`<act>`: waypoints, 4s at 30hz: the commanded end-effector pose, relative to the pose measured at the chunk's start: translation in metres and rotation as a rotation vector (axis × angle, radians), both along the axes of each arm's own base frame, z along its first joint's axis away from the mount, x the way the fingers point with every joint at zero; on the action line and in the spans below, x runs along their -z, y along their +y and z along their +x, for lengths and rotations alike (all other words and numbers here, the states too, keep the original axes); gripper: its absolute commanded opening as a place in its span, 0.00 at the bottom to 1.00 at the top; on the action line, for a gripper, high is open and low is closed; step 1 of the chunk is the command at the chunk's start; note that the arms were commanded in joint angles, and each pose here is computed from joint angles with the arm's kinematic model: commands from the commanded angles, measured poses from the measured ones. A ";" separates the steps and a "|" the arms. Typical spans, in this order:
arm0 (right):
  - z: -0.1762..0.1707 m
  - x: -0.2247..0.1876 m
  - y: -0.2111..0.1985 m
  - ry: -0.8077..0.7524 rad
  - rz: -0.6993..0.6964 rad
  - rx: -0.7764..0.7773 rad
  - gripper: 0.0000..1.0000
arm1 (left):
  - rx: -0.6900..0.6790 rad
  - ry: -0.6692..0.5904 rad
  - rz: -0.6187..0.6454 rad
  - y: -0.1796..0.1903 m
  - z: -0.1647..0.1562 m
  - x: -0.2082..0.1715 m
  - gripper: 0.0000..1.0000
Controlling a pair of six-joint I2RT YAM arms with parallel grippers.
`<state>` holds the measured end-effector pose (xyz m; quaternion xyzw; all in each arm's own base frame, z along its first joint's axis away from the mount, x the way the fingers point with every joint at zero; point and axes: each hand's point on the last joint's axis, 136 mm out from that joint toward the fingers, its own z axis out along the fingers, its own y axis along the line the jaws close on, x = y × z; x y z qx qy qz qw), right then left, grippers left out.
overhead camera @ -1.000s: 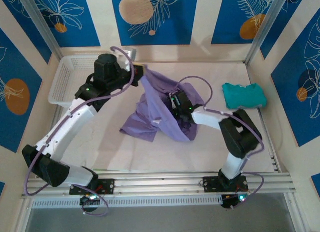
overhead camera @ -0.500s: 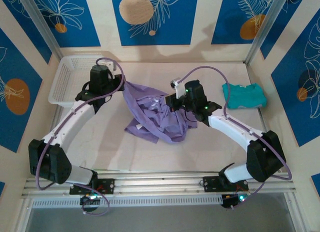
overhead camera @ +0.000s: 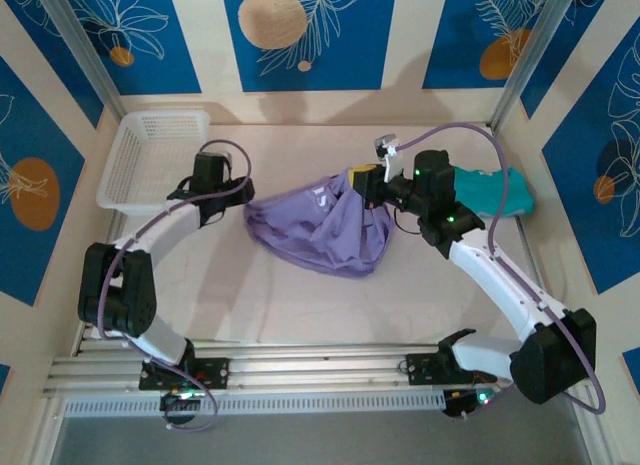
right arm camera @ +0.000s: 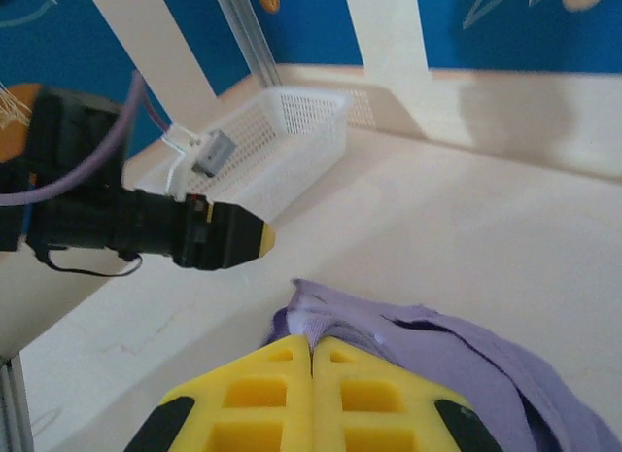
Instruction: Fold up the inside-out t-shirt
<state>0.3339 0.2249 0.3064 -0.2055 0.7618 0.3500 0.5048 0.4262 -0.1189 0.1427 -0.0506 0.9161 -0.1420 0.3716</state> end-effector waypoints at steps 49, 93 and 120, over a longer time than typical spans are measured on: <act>-0.032 0.095 -0.051 0.272 0.076 0.085 0.00 | 0.402 -0.141 0.092 -0.103 -0.090 0.005 0.61; -0.020 0.045 -0.150 0.157 0.012 0.568 0.00 | 0.212 -0.531 -0.308 -0.039 -0.035 -0.236 0.00; -0.018 0.042 0.080 -0.133 -0.151 -0.165 0.55 | 0.614 -0.394 -0.374 -0.154 -0.101 -0.212 0.00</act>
